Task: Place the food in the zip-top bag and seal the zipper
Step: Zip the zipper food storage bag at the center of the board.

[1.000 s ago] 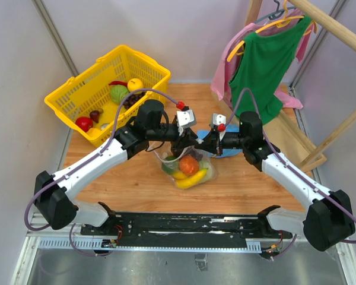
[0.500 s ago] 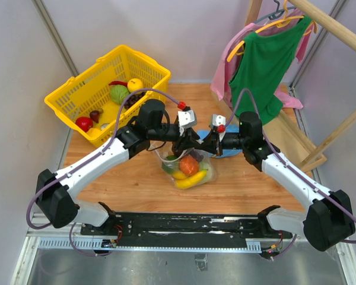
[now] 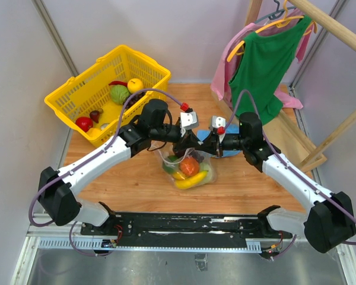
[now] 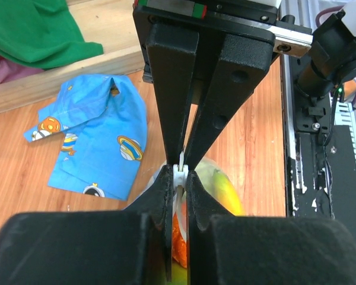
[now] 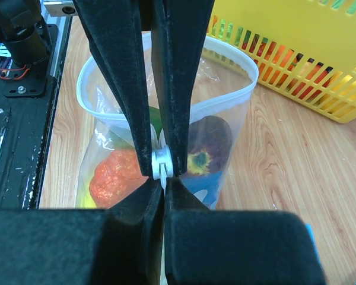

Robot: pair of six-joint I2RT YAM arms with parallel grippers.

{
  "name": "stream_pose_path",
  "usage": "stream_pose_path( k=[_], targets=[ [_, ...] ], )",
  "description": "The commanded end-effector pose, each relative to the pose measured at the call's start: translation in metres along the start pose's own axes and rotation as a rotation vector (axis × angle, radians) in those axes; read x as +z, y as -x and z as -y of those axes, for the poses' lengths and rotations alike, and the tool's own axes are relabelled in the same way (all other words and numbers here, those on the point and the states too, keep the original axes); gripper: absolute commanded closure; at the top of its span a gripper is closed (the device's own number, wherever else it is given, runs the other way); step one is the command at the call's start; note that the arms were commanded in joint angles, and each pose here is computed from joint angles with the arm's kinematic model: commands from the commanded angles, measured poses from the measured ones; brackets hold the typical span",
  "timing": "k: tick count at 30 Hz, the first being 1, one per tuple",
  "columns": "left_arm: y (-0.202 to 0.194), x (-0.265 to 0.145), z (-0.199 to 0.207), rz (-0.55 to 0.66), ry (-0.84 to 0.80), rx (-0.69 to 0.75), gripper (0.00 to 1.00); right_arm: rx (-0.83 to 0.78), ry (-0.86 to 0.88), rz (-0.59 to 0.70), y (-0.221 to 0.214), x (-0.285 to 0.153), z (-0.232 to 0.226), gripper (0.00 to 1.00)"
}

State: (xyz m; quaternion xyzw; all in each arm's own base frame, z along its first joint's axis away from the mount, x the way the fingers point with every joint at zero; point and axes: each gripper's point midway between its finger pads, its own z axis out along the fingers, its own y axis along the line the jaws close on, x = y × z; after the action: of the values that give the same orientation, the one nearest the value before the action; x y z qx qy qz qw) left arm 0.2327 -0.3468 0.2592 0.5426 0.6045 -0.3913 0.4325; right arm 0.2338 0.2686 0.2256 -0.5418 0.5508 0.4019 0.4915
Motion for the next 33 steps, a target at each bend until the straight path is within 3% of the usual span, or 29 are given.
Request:
stream_pose_path(
  k=[1,11,28,33],
  targets=[
    [0.001,-0.009,0.001,-0.047,0.021,0.024,0.99,-0.086,-0.01,0.039,0.024,-0.002,-0.001,0.99],
    [-0.018,-0.02,-0.003,-0.144,0.08,0.005,1.0,-0.089,-0.042,0.042,0.026,-0.005,0.002,0.99],
    [0.005,-0.032,-0.006,-0.106,0.124,0.044,1.0,-0.089,-0.045,0.051,0.035,-0.008,0.001,0.99],
    [-0.009,-0.042,-0.012,-0.16,0.188,0.058,1.0,-0.102,-0.137,0.03,0.033,-0.017,0.013,0.99]
  ],
)
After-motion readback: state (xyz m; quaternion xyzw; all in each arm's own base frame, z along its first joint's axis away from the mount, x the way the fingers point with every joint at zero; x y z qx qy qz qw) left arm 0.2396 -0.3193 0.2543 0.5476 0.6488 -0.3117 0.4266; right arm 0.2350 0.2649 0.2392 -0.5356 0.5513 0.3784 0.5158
